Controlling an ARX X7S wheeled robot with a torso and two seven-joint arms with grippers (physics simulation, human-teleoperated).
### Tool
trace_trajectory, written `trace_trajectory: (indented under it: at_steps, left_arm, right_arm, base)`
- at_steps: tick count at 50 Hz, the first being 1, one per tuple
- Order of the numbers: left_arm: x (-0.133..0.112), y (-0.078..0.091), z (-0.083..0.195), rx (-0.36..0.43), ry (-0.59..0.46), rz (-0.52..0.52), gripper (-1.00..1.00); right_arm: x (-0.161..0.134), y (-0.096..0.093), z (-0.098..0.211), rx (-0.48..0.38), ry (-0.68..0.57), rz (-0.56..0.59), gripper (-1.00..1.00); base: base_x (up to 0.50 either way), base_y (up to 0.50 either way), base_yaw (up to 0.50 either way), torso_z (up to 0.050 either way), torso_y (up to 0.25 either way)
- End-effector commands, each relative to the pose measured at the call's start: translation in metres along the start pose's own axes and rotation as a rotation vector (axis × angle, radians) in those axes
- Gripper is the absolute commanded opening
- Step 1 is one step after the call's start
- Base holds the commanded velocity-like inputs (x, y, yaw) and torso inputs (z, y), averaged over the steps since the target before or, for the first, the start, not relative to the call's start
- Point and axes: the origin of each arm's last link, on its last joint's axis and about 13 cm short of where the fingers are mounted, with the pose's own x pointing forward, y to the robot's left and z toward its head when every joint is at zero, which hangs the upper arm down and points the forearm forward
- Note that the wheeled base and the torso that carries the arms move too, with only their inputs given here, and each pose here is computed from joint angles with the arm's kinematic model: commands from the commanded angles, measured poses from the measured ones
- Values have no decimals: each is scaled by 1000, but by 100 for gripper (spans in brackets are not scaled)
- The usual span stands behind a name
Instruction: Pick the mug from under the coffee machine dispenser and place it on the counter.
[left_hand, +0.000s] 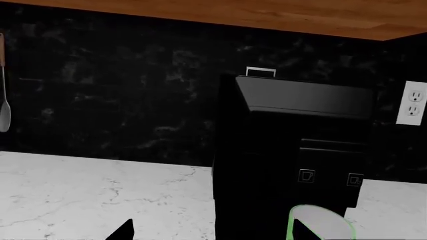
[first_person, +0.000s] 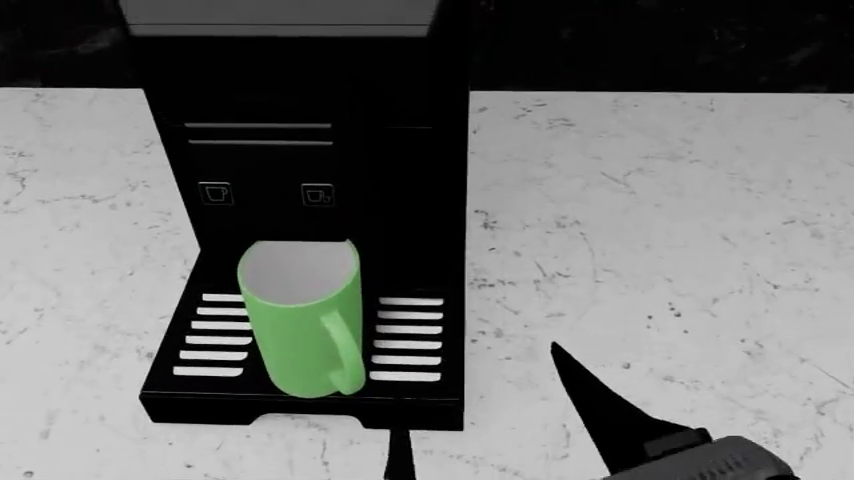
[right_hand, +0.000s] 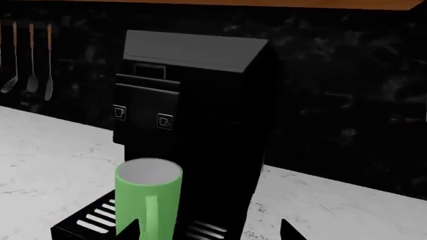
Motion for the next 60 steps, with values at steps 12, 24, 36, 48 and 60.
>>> trace_trajectory:
  at_steps: [12, 24, 36, 48, 60]
  left_arm:
    - [0, 0, -2, -6, 5, 1, 100]
    - [-2, -1, -3, -11, 11, 4, 100]
    - [-2, -1, -5, -14, 17, 2, 100]
    - [-1, -1, -6, -15, 20, 2, 100]
    - [-2, -1, -7, -16, 24, 5, 100]
  right_arm:
    - [34, 9, -28, -24, 43, 128, 100]
    - [43, 15, -40, -18, 86, 160, 100]
    - [55, 21, -49, -29, 111, 197, 100]
    - [64, 21, -47, -31, 98, 214, 100]
    - [71, 22, -52, -22, 101, 227, 100]
  base:
    - [0, 0, 0, 0, 0]
    - [0, 0, 0, 0, 0]
    - [0, 0, 0, 0, 0]
    - [0, 0, 0, 0, 0]
    - [0, 0, 0, 0, 0]
